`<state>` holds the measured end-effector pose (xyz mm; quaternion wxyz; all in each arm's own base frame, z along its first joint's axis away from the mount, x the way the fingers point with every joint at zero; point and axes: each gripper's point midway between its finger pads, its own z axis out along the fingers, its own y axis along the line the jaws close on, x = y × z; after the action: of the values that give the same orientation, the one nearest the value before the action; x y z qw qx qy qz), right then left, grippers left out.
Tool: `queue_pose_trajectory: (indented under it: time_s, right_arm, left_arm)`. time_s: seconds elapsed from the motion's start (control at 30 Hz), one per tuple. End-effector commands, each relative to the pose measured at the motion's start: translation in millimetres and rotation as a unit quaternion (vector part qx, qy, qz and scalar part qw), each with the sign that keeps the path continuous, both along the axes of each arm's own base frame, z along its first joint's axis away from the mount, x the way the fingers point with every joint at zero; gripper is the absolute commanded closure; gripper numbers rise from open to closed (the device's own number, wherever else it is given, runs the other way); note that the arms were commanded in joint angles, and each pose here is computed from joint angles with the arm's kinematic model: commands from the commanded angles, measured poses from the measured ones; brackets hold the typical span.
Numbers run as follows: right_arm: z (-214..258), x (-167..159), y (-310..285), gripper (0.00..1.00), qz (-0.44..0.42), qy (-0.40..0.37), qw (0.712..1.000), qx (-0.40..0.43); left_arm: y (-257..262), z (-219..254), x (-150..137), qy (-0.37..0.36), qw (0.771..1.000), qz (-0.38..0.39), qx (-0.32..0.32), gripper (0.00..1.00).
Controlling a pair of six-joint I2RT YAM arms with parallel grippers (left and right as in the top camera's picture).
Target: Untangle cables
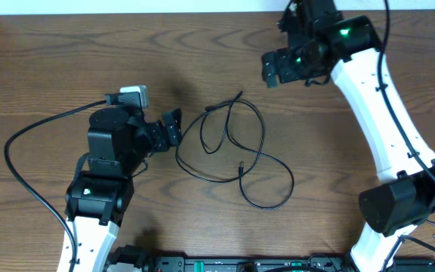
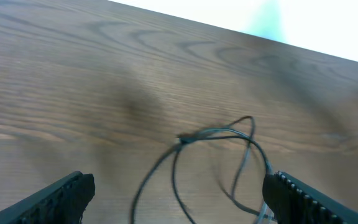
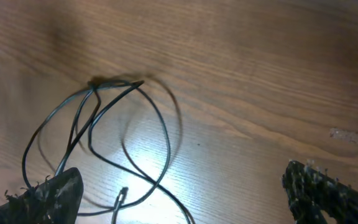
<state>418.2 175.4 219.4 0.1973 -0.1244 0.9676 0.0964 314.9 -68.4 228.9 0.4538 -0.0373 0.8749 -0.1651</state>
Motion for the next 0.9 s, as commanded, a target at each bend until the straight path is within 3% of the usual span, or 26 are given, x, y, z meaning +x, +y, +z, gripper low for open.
queue_pose_trajectory:
  time_s: [0.0, 0.2, 0.33, 0.63, 0.87]
  right_arm:
    - [-1.4, -5.8, 1.9, 0.01, -0.004, -0.001, 1.000, -0.021]
    - [-3.6, -11.6, 2.6, 0.01, -0.005, 0.010, 1.000, -0.026]
    - [-4.6, -10.4, -9.5, 0.01, -0.041, 0.007, 0.998, -0.051]
    - [1.9, -13.9, -6.0, 0.02, -0.033, -0.054, 0.995, -0.073]
    - [-27.7, -40.0, 6.2, 0.01, 0.011, -0.076, 0.997, -0.021]
  left_arm:
    - [15.6, 0.8, -0.7, -0.010, 0.999, 0.026, 0.027, 0.07]
    - [26.1, 8.2, -2.4, -0.021, 0.999, 0.041, 0.022, 0.07]
    - [18.3, 9.3, -5.9, -0.022, 1.000, 0.008, 0.011, 0.07]
    - [23.9, 4.4, -9.5, -0.008, 1.000, 0.003, -0.002, 0.07]
    - [26.1, 4.7, -9.2, -0.008, 1.000, 0.006, -0.003, 0.07]
